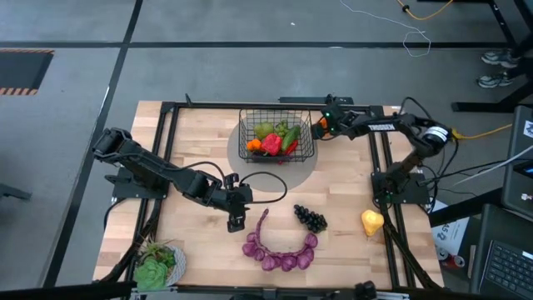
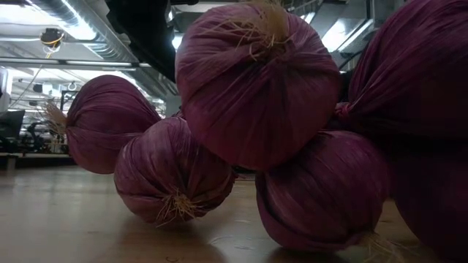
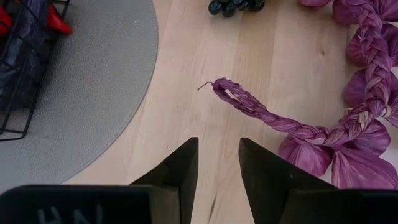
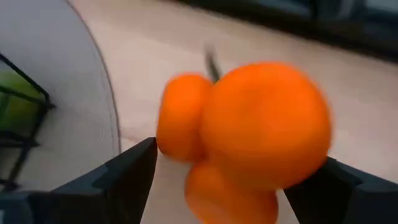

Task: Build produce basket
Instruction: Put the tangerines into the black wire basket, then put the yellow pear into the black wire basket

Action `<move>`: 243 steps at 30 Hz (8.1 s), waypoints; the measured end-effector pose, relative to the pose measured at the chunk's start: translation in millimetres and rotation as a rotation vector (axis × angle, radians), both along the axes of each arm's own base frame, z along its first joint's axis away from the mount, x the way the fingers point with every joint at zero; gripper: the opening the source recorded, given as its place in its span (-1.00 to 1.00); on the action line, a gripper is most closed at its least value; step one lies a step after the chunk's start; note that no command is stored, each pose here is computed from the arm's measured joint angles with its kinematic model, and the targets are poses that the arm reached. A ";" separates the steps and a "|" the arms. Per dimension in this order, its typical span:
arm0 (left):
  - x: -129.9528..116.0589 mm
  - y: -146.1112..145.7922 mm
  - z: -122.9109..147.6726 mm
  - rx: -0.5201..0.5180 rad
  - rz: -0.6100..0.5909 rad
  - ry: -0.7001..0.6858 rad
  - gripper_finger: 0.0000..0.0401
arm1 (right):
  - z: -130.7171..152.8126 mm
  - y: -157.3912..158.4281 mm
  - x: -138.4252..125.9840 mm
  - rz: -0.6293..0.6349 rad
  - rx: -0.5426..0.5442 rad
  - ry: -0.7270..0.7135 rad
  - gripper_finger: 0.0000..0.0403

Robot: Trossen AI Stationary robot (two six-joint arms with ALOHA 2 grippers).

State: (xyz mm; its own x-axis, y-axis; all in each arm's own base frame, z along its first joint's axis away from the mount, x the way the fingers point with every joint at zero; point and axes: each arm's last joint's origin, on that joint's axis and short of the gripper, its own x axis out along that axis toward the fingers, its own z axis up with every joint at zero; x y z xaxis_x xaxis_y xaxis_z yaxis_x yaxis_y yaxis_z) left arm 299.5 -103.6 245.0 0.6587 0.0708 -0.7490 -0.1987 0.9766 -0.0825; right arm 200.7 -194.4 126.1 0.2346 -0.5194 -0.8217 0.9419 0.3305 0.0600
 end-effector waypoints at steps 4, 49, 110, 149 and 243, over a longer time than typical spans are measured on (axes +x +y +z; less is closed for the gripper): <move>-0.3 0.1 -0.3 0.001 0.000 0.004 -0.45 | -9.9 -0.8 1.0 0.001 0.025 0.026 0.46; -0.4 0.0 -0.2 -0.003 0.005 0.005 -0.45 | 130.2 52.9 -39.4 0.159 -0.240 -0.395 -0.19; -0.6 0.1 -0.4 -0.003 0.005 0.008 -0.45 | 92.5 185.5 -29.1 0.764 0.944 -0.186 0.54; -1.0 0.2 -0.5 -0.002 0.005 0.011 -0.45 | 55.2 295.0 -72.9 -0.001 0.749 0.572 0.54; -0.8 1.1 -0.3 0.026 0.017 0.003 -0.45 | 240.2 161.6 84.8 0.513 -0.436 0.009 0.10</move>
